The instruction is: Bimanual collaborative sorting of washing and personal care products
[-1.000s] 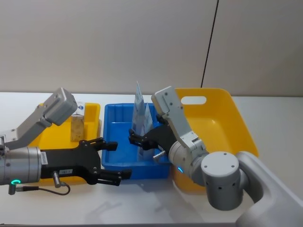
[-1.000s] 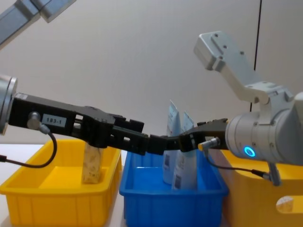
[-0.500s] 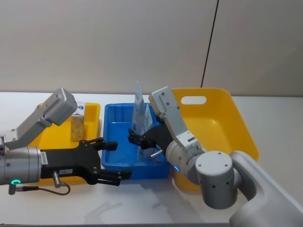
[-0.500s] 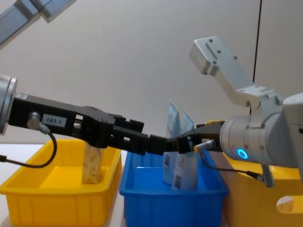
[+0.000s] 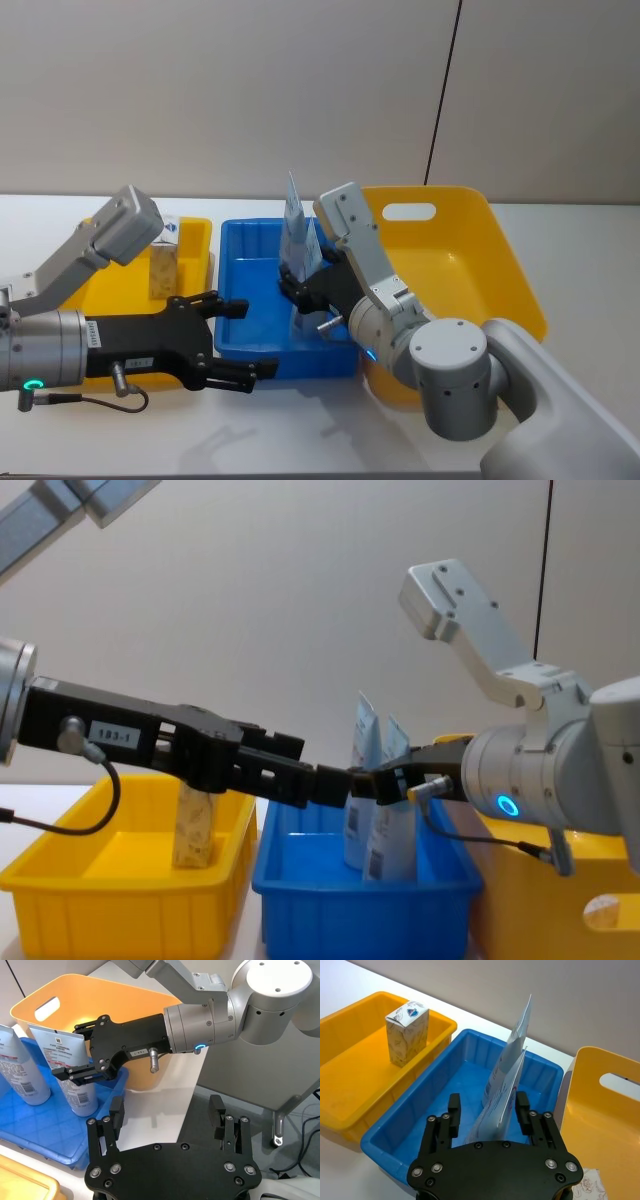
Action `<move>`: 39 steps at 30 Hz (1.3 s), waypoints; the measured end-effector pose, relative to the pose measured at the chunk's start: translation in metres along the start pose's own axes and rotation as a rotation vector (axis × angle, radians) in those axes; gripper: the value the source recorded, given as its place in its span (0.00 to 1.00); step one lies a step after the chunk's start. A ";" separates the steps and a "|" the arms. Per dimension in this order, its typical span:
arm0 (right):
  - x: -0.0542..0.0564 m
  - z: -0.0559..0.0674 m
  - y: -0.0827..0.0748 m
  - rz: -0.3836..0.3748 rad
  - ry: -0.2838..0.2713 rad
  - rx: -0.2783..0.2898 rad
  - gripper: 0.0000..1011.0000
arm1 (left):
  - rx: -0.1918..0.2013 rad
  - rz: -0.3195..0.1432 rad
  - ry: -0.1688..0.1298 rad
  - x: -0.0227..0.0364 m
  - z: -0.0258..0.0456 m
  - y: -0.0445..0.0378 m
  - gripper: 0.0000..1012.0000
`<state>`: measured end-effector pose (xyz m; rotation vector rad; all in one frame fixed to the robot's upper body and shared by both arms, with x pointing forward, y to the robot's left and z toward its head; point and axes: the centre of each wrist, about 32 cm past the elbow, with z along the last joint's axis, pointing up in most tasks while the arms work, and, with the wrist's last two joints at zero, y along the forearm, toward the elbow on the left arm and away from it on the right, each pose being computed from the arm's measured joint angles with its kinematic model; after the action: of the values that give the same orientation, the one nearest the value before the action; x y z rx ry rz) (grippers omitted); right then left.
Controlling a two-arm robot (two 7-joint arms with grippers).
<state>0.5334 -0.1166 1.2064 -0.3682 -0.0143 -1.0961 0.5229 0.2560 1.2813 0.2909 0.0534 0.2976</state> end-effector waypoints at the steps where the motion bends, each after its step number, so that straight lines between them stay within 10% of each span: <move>1: 0.000 0.000 0.000 0.000 0.000 0.000 0.62 | 0.000 0.000 0.000 0.0000 0.0000 0.0000 0.99; 18: 0.000 0.000 0.001 -0.003 0.000 0.000 0.10 | 0.000 0.000 0.000 0.0000 0.0000 0.0000 0.99; 39: 0.002 0.000 0.000 -0.005 0.002 0.029 0.05 | 0.000 0.000 0.000 0.0000 0.0000 0.0000 0.99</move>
<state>0.5343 -0.1182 1.2069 -0.3418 -0.0295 -1.1001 0.5229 0.2560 1.2813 0.2910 0.0535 0.2976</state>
